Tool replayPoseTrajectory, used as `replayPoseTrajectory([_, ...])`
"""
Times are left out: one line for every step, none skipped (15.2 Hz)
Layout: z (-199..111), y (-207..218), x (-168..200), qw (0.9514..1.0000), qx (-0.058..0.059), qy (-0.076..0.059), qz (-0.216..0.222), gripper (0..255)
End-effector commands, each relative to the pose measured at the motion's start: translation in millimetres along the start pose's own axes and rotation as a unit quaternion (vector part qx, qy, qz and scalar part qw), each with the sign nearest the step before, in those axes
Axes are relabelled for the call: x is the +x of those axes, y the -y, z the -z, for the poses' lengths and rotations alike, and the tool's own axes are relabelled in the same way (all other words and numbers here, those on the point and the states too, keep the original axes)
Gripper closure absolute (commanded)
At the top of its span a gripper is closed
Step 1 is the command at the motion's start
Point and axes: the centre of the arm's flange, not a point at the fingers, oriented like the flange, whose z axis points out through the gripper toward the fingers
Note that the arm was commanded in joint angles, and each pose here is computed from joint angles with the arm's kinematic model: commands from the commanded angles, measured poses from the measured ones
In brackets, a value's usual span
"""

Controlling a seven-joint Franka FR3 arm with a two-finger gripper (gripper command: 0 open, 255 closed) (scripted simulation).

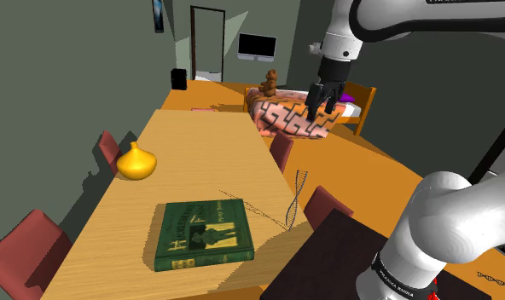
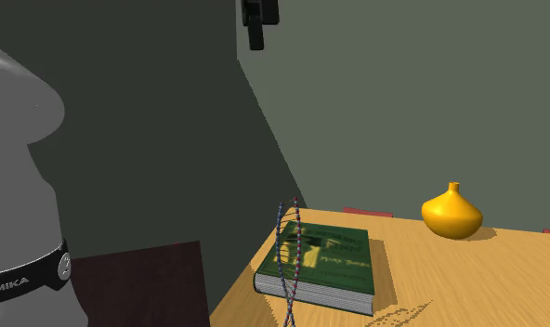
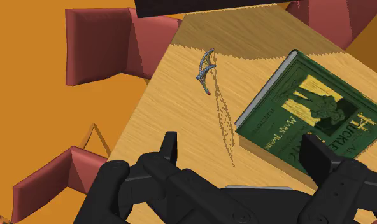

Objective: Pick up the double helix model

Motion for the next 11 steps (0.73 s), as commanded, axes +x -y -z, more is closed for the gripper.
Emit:
replayPoseTrajectory([0,0,0,1.0000,0.000,0.000,0.000,0])
replayPoseTrajectory([-13,1,4,0.9999,-0.005,0.005,0.014,0])
replayPoseTrajectory([-26,2,7,0.9995,-0.009,0.009,0.028,0])
replayPoseTrajectory([-39,2,11,0.9989,-0.014,0.014,0.042,0])
replayPoseTrajectory([-52,3,14,0.9981,-0.018,0.019,0.056,0])
replayPoseTrajectory([-65,4,17,0.9970,-0.023,0.023,0.070,0])
replayPoseTrajectory([-79,5,20,0.9957,-0.027,0.028,0.084,0])
replayPoseTrajectory([-92,5,23,0.9941,-0.032,0.033,0.098,0])
replayPoseTrajectory([-105,6,26,0.9924,-0.036,0.037,0.112,0])
replayPoseTrajectory([-118,6,29,0.9903,-0.041,0.042,0.126,0])
replayPoseTrajectory([-132,7,31,0.9881,-0.045,0.047,0.140,0])
